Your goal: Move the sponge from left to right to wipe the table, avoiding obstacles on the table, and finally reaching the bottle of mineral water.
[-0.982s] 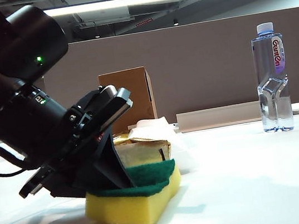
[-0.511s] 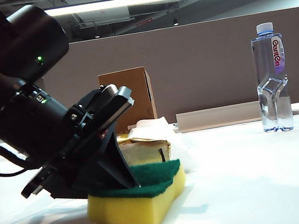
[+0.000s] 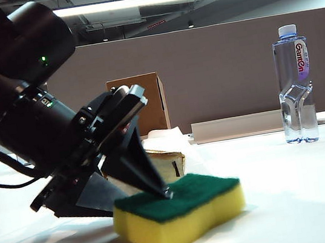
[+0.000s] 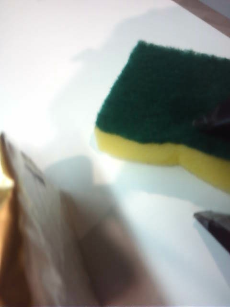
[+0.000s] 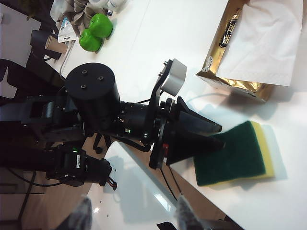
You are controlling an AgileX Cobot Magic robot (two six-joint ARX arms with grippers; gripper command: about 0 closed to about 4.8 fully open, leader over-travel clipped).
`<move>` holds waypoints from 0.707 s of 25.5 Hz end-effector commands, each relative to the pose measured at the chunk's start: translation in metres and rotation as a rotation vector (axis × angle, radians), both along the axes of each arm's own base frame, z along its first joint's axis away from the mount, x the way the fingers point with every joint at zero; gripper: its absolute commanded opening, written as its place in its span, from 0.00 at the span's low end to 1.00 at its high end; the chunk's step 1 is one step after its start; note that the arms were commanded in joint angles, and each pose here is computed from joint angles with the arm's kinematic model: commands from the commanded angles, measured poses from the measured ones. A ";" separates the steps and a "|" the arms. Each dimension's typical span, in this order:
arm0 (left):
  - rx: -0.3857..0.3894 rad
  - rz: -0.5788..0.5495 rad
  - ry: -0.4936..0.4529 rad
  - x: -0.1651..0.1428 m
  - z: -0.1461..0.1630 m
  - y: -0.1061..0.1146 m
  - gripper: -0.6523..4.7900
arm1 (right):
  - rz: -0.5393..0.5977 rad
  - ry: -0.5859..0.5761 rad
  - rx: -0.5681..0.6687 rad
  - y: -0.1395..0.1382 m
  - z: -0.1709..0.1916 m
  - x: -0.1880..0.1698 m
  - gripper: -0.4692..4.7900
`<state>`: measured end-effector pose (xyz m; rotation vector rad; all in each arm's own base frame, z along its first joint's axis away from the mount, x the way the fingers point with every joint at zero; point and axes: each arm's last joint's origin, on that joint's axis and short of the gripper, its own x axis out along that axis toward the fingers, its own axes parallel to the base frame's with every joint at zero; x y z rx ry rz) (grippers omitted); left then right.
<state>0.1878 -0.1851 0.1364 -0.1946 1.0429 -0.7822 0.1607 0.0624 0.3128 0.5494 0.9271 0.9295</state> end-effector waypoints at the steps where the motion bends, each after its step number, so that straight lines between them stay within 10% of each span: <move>1: 0.060 0.013 0.044 -0.004 -0.008 0.004 0.52 | 0.016 -0.025 0.010 0.000 0.003 -0.001 0.53; 18: 0.021 0.076 -0.049 -0.001 0.018 0.015 0.58 | 0.024 -0.028 0.013 0.000 0.003 -0.001 0.53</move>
